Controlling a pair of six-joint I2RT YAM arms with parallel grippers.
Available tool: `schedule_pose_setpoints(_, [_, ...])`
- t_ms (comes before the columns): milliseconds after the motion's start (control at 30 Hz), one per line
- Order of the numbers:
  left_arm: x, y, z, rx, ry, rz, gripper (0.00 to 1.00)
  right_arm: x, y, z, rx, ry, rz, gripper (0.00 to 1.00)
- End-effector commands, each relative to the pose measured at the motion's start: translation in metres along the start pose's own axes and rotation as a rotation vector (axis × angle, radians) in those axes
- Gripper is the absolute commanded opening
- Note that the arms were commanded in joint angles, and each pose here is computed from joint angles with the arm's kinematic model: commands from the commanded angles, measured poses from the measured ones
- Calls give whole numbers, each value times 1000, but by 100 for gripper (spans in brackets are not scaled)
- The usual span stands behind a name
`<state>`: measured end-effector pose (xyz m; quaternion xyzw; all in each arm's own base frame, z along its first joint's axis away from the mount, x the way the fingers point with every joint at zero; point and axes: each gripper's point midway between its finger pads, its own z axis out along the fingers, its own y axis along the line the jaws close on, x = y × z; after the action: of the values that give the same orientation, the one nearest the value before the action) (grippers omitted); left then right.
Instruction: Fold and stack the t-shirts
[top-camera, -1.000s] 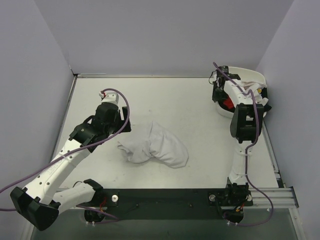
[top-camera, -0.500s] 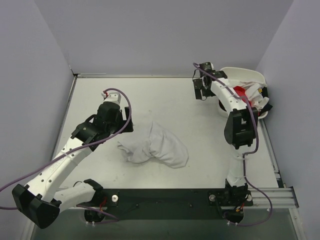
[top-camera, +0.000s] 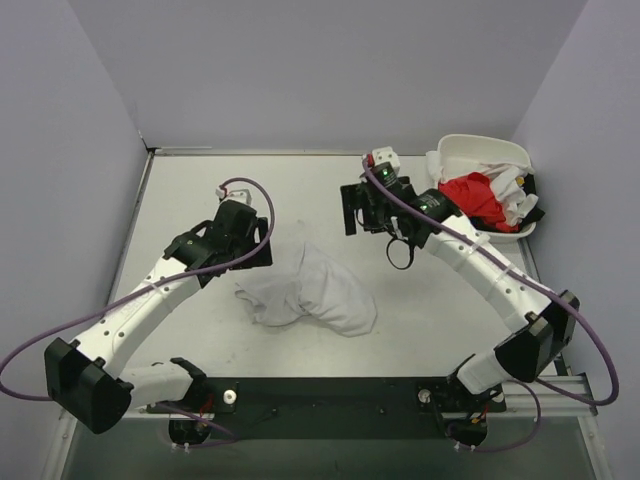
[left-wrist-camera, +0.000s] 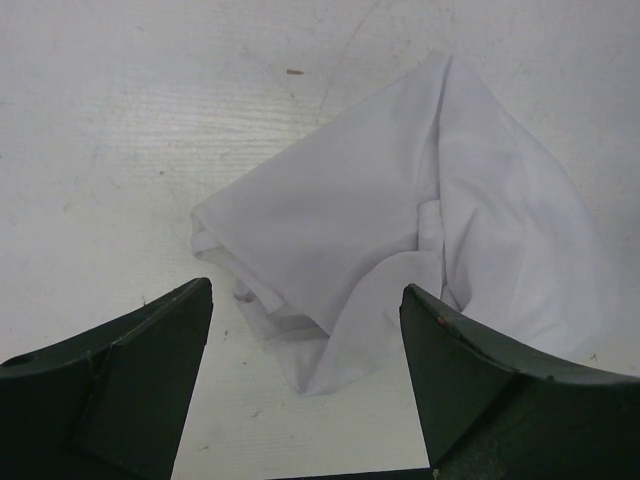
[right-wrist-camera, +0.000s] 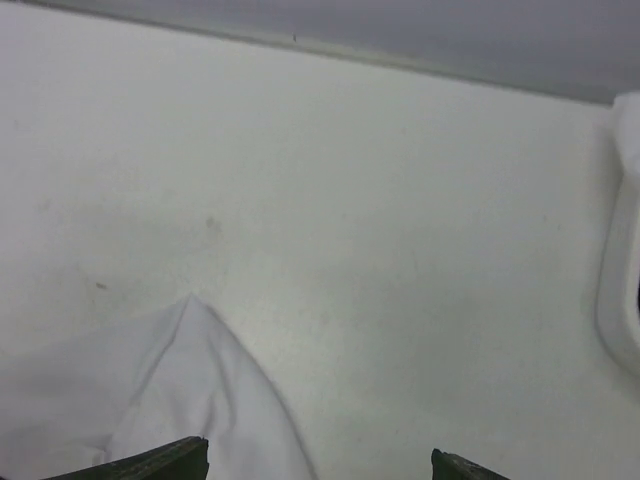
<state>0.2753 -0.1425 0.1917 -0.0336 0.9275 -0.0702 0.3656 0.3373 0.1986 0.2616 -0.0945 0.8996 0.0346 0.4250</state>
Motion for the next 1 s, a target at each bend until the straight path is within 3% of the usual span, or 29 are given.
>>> schedule_pose_setpoints(0, [26,13,17,-81,61,-84,85,78,26,39,-35,203,70,90])
schedule_pose_setpoints(167, [47,17,38,-103,115,-168,78,111,48,39,-55,235,19,88])
schedule_pose_setpoints(500, [95,41,86,-205,219,-256,64,123,36,8,-76,193,0,88])
schedule_pose_setpoints(600, [102,48,99,-244,230,-260,58,125,33,1,-82,178,-1,88])
schedule_pose_setpoints(900, [109,63,121,-330,240,-295,54,133,28,-8,-88,171,-4,88])
schedule_pose_setpoints(967, [110,67,125,-353,235,-306,48,135,29,-8,-90,171,-4,88])
